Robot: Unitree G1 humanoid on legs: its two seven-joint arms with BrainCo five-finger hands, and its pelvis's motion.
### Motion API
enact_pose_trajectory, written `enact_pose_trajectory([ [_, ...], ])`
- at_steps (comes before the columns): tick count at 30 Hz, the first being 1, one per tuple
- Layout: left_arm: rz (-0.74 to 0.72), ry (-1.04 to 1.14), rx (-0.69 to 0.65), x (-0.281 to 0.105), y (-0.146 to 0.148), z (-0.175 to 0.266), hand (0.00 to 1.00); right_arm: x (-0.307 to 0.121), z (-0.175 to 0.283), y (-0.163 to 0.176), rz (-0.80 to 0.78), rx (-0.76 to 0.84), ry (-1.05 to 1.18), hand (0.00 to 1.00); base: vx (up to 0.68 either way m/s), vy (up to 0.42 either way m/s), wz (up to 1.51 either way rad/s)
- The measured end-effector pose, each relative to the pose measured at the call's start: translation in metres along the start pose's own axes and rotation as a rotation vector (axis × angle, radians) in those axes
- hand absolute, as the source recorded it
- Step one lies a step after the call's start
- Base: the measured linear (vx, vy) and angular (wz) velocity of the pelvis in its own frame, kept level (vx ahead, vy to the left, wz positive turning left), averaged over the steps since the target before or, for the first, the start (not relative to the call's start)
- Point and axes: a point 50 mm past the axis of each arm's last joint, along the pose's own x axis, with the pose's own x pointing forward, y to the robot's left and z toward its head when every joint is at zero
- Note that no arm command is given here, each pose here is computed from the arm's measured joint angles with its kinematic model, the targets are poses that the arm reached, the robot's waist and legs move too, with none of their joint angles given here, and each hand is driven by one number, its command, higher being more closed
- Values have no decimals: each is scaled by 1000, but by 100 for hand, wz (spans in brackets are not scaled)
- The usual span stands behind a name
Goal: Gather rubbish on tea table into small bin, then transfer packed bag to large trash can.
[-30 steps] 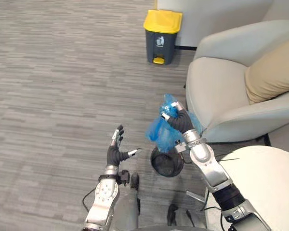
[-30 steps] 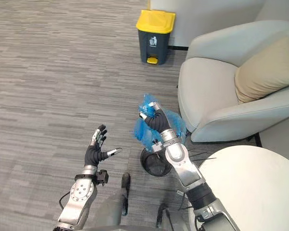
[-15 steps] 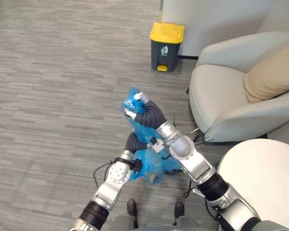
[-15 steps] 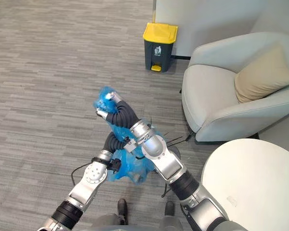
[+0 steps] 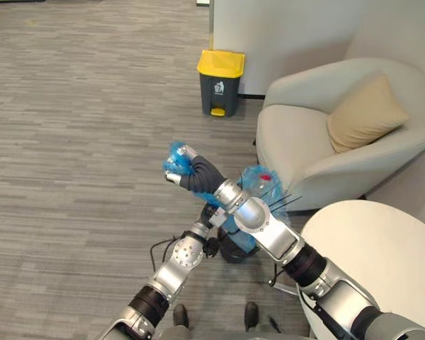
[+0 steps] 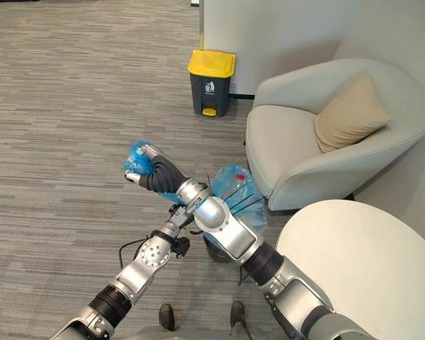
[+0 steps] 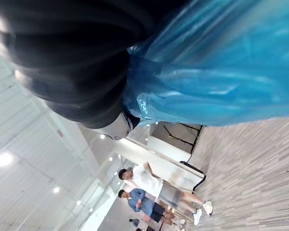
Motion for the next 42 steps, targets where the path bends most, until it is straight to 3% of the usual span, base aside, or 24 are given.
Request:
enact_pose_trajectory([
  [2, 18, -7, 3, 2, 2, 2, 100, 1, 1, 3, 13, -6, -3, 100, -18, -11, -2],
  [3, 25, -5, 3, 2, 3, 2, 100, 1, 1, 4, 15, -5, -5, 0, 0, 0, 0],
  [9, 81, 22, -2, 1, 10, -2, 100, -3, -9, 8, 16, -30, 34, 0, -23, 0, 4],
  [15, 212, 103, -44, -15, 28, -20, 100, -37, -37, 7, -89, -40, 177, 0, 0, 0, 0],
  [22, 360, 192, -80, -51, 51, -40, 100, -117, -56, -37, -264, -261, 370, 0, -1, 0, 1],
  [28, 529, 296, -84, -93, 79, -60, 100, -195, -57, -58, -369, -343, 570, 0, 0, 0, 0],
  [34, 594, 483, -89, -142, 85, -91, 100, -273, -90, -27, -362, -162, 915, 0, -12, 6, 10],
  [38, 635, 625, -110, -175, 83, -113, 100, -340, -114, -3, -506, 16, 1233, 0, -14, 15, 13],
  [42, 675, 684, -133, -195, 84, -120, 100, -363, -118, 9, -614, 82, 1342, 0, -18, 29, 31],
])
